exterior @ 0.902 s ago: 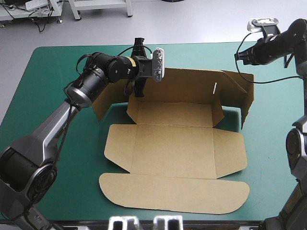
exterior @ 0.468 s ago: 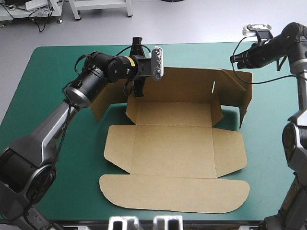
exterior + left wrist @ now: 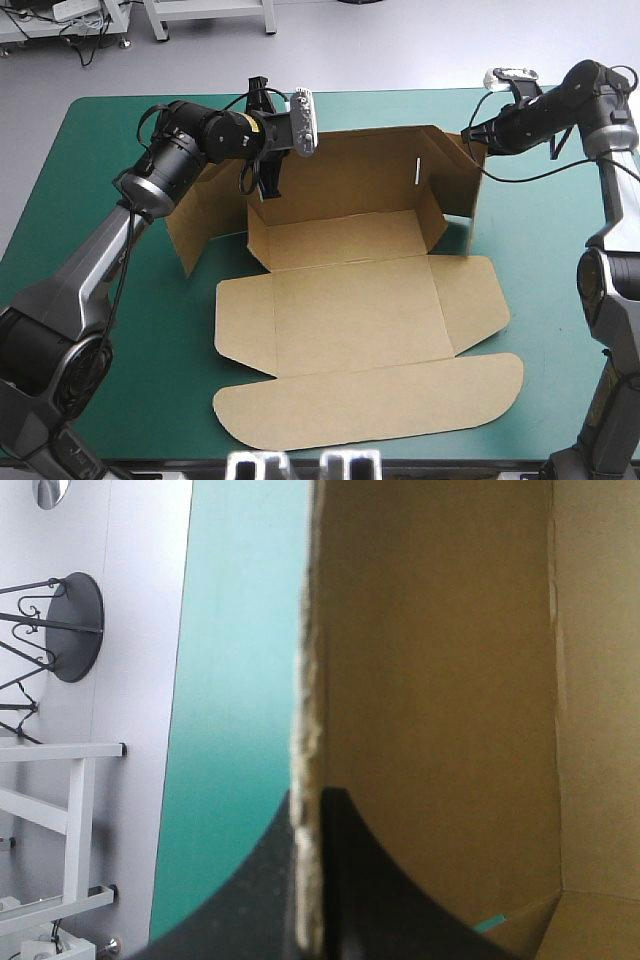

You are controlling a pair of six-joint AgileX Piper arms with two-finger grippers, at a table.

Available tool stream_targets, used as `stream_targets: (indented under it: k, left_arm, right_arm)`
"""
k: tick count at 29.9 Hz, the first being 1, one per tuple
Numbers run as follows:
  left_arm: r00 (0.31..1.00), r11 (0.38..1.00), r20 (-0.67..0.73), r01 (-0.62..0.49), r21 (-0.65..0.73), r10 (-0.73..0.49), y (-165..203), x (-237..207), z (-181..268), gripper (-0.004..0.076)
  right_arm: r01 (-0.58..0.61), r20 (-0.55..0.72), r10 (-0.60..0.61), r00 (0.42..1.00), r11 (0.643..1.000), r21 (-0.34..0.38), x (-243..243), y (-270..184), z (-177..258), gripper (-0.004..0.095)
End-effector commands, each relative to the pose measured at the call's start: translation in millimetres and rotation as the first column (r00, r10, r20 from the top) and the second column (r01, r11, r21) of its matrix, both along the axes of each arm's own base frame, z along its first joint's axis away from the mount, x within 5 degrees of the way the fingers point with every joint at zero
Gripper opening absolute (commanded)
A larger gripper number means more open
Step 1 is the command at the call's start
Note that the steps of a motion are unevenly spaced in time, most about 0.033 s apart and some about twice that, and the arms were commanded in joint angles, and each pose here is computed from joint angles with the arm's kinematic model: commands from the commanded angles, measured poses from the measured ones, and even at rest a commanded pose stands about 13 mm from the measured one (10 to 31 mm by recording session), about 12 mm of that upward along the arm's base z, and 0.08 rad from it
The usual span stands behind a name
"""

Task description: Fold the box

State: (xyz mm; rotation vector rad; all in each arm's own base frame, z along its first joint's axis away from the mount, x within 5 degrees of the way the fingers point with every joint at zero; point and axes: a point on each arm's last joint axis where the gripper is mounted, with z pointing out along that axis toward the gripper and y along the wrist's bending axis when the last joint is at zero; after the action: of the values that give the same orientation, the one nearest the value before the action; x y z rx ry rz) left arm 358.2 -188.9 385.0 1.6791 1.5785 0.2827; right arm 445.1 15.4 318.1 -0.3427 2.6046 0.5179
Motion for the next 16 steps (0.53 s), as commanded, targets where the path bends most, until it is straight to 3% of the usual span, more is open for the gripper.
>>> stream_targets:
  k: [1, 16]
  left_arm:
    - [0.995, 0.995, 0.098, 0.000, -0.101, 0.010, 2.5, -10.5, 33.0, -0.0009]
    - [0.999, 0.995, 0.043, 0.006, -0.101, -0.002, -3.9, -2.7, 17.6, -0.0009]
  right_arm:
    - [-0.037, 0.077, 0.033, 0.996, 0.998, 0.049, -12.2, 10.2, 31.3, -0.0019]
    - [-0.130, 0.094, 0.128, 0.987, 0.991, 0.024, -52.5, 19.8, 44.0, -0.0019]
